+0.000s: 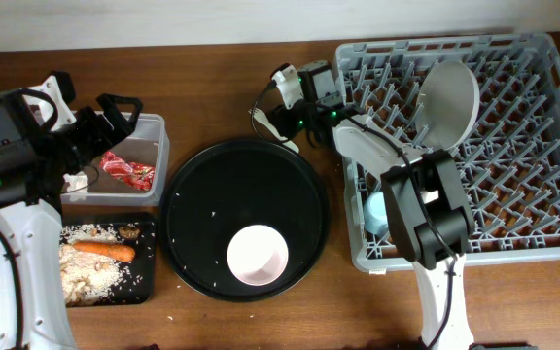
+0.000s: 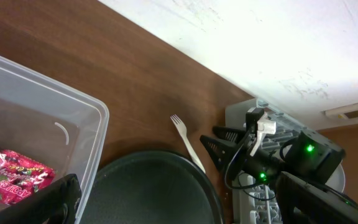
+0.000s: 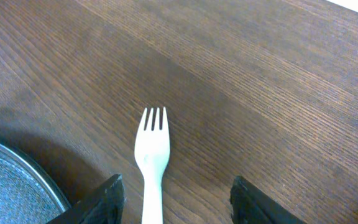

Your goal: Sort waste into correct bins and load items into the dishwasher rack

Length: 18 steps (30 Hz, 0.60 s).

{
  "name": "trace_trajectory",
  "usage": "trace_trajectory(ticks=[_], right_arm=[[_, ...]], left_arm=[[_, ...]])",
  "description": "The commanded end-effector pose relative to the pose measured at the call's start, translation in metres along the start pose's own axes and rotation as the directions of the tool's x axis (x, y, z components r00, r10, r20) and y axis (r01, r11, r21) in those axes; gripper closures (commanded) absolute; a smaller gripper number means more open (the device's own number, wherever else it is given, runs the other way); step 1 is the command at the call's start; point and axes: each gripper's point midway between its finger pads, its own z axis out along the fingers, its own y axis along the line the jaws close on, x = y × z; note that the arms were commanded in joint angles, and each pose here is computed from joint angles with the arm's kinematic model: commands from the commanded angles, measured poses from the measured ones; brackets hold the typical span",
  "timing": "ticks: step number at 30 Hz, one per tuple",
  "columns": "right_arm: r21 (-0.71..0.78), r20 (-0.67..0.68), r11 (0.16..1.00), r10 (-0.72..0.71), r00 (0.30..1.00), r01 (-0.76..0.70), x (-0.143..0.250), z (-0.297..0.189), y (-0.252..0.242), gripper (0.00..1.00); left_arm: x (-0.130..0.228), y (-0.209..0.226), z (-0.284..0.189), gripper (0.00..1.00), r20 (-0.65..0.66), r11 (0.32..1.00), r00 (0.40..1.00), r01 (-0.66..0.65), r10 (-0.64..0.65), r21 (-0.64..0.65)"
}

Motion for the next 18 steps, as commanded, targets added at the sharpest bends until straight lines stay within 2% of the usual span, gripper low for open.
trace_trajectory(ticks=[1, 3, 11, 13, 16, 18], right_arm=[[-0.016, 0.029, 1.000, -0.025, 0.999, 0.025, -0.004, 0.010, 0.014, 0.38], [-0.028, 0.054, 0.998, -0.046, 0.997, 0.047, -0.004, 0.023, 0.025, 0.33], [0.011, -0.004, 0.999, -0.042, 0.999, 0.042, 0.045, 0.065, 0.018, 0.34], [0.011, 0.010, 0.999, -0.046, 0.999, 0.046, 0.041, 0.065, 0.019, 0.60], [0.014, 0.038, 0.999, -0.051, 0.998, 0.050, 0.027, 0.057, 0.018, 0.70], [0.018, 0.061, 0.998, -0.056, 0.997, 0.055, 0.015, 0.050, 0.018, 0.71]], left_arm=[[-0.002, -0.003, -0.003, 0.01, 0.011, 1.000, 1.000, -0.001, 0.001, 0.004], [-0.003, -0.003, -0.003, 0.01, 0.011, 1.000, 1.000, -0.001, 0.001, 0.003], [-0.002, -0.003, -0.003, 0.01, 0.011, 1.000, 1.000, -0.001, 0.001, 0.004], [-0.002, -0.003, -0.003, 0.01, 0.011, 1.000, 1.000, -0.001, 0.001, 0.004], [-0.003, -0.003, -0.003, 0.01, 0.011, 1.000, 1.000, -0.001, 0.001, 0.003], [-0.002, -0.003, -0.003, 0.01, 0.011, 1.000, 1.000, -0.001, 0.001, 0.004]])
